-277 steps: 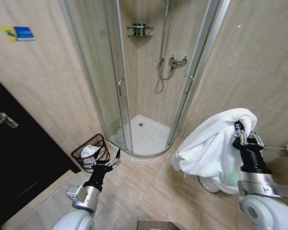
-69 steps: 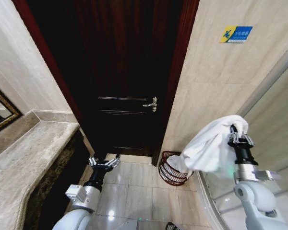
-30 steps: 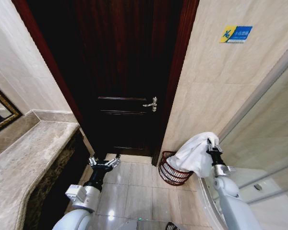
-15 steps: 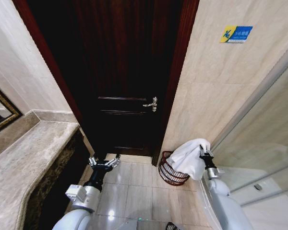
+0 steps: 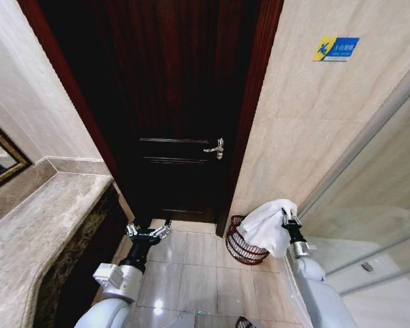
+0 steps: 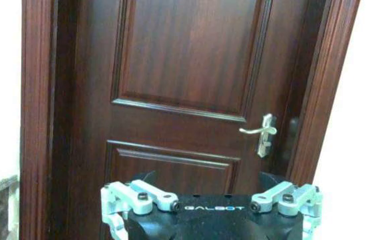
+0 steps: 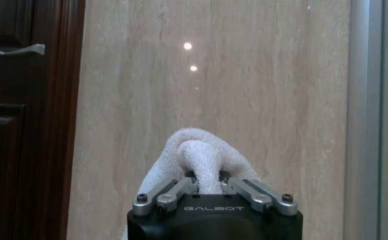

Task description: Discard the used towel into the hamper.

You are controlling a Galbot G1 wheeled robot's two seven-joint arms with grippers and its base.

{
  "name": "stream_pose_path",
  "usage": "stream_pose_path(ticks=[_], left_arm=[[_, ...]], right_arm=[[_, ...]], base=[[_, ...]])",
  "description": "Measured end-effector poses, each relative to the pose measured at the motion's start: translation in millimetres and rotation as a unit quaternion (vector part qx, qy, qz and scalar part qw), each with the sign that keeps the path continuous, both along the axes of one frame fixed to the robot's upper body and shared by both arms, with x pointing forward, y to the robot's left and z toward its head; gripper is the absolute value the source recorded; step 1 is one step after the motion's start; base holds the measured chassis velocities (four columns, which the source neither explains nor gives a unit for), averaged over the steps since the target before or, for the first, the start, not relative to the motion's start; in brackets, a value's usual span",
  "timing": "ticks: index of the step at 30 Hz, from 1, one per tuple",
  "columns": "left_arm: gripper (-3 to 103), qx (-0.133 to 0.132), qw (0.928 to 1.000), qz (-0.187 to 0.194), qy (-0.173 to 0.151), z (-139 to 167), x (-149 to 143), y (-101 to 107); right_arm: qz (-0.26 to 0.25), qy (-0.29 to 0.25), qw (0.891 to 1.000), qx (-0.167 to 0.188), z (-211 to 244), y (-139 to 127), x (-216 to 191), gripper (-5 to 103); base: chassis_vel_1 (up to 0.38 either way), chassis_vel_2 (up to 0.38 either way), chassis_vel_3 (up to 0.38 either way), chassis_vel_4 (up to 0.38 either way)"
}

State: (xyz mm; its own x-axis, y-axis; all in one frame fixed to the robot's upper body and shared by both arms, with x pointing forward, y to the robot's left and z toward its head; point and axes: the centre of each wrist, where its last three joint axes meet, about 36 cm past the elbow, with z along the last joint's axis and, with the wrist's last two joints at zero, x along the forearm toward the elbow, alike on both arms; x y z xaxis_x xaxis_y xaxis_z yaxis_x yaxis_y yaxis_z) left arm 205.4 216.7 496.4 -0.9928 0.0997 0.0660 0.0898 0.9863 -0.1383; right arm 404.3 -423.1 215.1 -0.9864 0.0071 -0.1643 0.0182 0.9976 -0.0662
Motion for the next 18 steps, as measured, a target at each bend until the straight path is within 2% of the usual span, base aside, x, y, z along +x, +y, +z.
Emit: stream_pose_path(ticks=[10,18], left_arm=[[100,0.000,1.0000,0.000,0.000,0.0,0.0,0.0],[100,0.000,1.0000,0.000,0.000,0.0,0.1,0.0]], right_arm=[[0.012,0.007,1.000,-0.001,-2.7,-3.1,-7.8,13],[0.022,0.058,0.998,0.005,-23.9,-10.5,-13.6,13]], base=[[-0.120,0.117,0.118,-0.127],[-0.078,0.101,0.083,-0.063]])
